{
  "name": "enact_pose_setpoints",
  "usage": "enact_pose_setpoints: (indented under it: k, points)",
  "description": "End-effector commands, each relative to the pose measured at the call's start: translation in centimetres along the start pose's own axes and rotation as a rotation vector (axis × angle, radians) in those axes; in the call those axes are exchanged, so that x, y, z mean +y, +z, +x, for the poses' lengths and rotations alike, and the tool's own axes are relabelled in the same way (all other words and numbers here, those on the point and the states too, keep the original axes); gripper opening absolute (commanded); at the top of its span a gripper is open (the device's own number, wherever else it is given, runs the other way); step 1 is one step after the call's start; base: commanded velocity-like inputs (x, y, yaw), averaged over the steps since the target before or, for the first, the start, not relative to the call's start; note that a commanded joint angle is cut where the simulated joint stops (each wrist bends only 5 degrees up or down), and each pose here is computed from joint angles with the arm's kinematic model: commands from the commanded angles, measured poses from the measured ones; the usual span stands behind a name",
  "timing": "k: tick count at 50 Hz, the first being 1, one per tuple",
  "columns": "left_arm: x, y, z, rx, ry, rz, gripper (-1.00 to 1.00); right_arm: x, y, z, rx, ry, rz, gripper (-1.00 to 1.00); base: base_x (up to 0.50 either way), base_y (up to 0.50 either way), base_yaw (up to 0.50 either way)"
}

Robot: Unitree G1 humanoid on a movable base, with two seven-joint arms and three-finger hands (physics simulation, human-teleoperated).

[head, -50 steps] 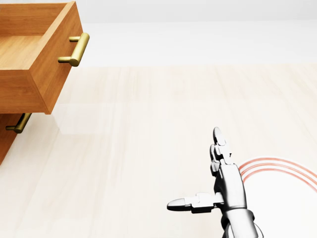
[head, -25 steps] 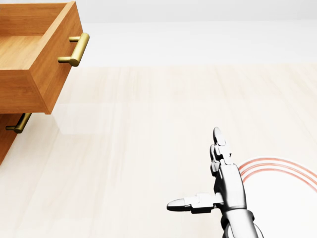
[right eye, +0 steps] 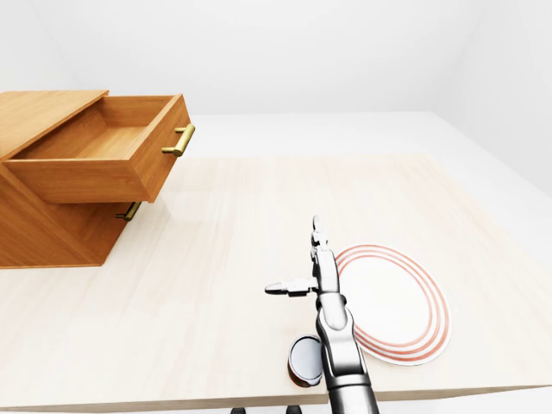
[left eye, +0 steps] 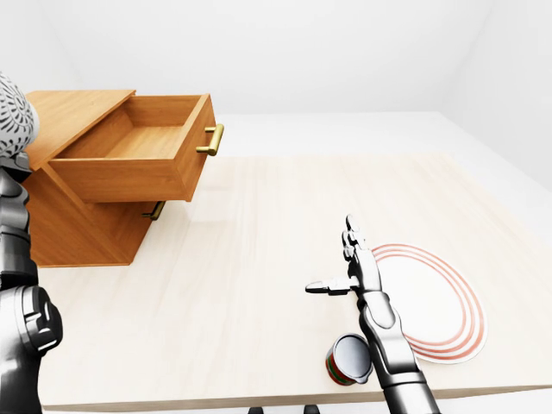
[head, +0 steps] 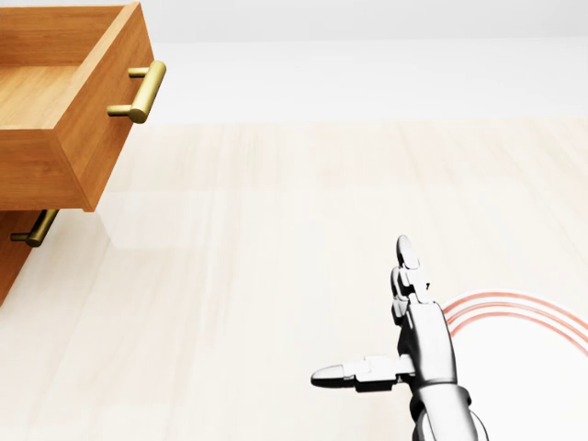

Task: Put the bowl on top of the cabinet.

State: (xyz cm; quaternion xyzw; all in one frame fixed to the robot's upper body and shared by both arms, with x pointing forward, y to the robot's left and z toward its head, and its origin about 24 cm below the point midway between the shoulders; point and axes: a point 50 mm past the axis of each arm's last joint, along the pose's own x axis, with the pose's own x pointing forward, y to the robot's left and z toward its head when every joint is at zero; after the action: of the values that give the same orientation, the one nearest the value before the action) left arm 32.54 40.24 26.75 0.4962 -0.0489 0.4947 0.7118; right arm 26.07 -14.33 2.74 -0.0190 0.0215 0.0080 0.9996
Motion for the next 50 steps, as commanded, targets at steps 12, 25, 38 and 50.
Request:
enact_pose_setpoints:
  k: [12, 25, 38, 50]
  points:
    - [-5.7, -1.3, -4.0, 0.087, -0.211, 0.092, -0.91, 0.1, 0.0, 0.0, 0.002, 0.003, -0.002, 1.0, 0.0, 0.0, 0.0]
    - [-5.3, -1.0, -3.6, 0.077, -0.196, 0.087, 1.0, 0.3, -0.2, 0.0, 0.006, 0.008, -0.005, 1.0, 0.0, 0.0, 0.0]
    - [-4.5, -0.2, -2.8, 0.054, -0.162, 0.064, 1.0, 0.4, -0.4, 0.1, 0.012, 0.012, -0.008, 1.0, 0.0, 0.0, 0.0]
    - [-1.4, 1.4, -0.6, 0.005, -0.036, -0.021, 1.0, 0.5, -0.6, 0.3, 0.016, 0.016, -0.011, 1.0, 0.0, 0.0, 0.0]
